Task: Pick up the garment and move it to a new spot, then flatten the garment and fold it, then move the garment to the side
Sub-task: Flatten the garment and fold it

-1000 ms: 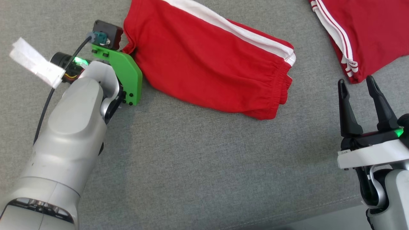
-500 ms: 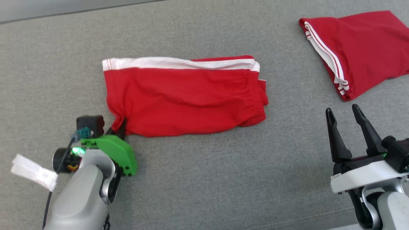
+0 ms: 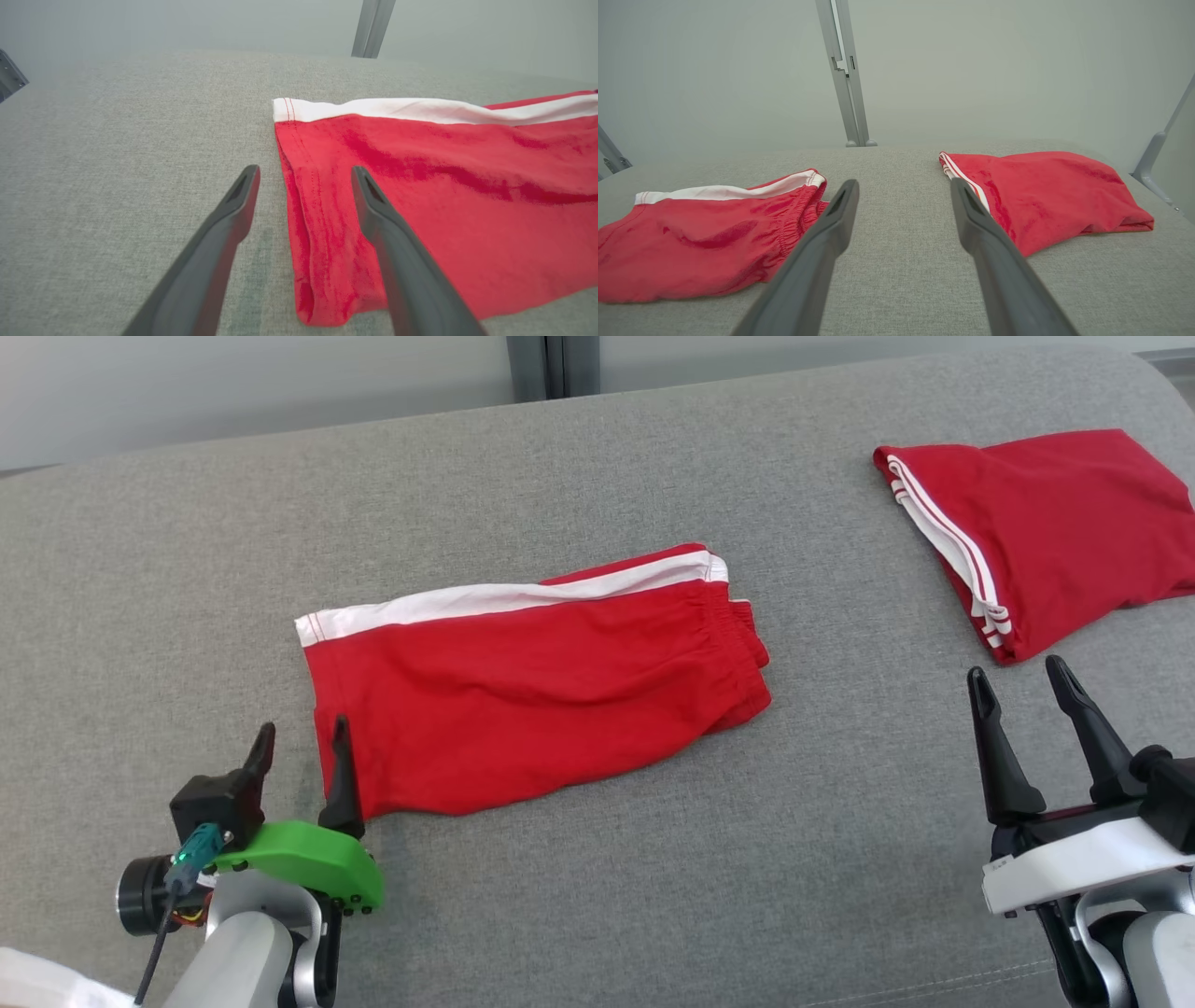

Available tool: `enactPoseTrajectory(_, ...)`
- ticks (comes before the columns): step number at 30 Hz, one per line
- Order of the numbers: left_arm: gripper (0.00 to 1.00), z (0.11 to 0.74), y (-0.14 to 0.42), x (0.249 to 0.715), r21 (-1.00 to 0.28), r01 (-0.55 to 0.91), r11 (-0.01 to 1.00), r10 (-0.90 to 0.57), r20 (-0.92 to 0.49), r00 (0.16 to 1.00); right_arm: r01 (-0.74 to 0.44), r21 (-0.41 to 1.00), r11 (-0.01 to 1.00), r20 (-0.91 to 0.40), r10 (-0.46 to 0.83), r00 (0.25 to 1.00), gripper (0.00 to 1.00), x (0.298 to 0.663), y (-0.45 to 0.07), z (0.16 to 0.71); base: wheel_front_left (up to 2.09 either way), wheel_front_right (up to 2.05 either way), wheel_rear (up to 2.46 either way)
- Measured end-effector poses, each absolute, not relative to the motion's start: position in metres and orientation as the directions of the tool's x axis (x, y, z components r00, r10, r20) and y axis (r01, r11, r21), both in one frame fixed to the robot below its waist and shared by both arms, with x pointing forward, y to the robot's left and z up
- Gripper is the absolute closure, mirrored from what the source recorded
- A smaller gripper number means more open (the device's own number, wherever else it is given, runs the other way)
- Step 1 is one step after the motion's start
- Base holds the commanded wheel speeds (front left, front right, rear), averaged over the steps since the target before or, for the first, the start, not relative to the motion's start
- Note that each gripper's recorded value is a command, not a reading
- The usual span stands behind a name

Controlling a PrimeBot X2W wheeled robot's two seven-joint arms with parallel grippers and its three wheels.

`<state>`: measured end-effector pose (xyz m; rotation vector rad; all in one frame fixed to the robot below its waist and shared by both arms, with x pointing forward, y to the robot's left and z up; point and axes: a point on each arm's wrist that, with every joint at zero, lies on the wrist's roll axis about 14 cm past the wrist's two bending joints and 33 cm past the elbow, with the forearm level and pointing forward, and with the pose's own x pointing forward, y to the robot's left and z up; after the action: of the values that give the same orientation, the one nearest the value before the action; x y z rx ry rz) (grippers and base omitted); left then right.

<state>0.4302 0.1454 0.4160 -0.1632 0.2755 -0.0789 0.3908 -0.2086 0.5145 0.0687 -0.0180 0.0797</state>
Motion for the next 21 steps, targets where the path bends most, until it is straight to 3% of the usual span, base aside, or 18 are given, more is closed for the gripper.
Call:
enactPoseTrajectory(9, 0.0, 0.496, 0.156, 0.43, -0.073, 0.068, 0.995, -0.067, 0.017, 0.998, -0.1, 0.035, 0.994, 0.056, 0.098, 0.994, 0.0, 0.395, -0.207, 0.535, 0.0, 0.0, 0.0)
enactPoseTrajectory(21, 0.0, 0.516, 0.156, 0.41, -0.053, 0.086, 0.995, -0.081, 0.079, 0.994, -0.108, 0.03, 0.994, 0.056, 0.106, 0.993, 0.0, 0.394, -0.204, 0.54, 0.0, 0.0, 0.0)
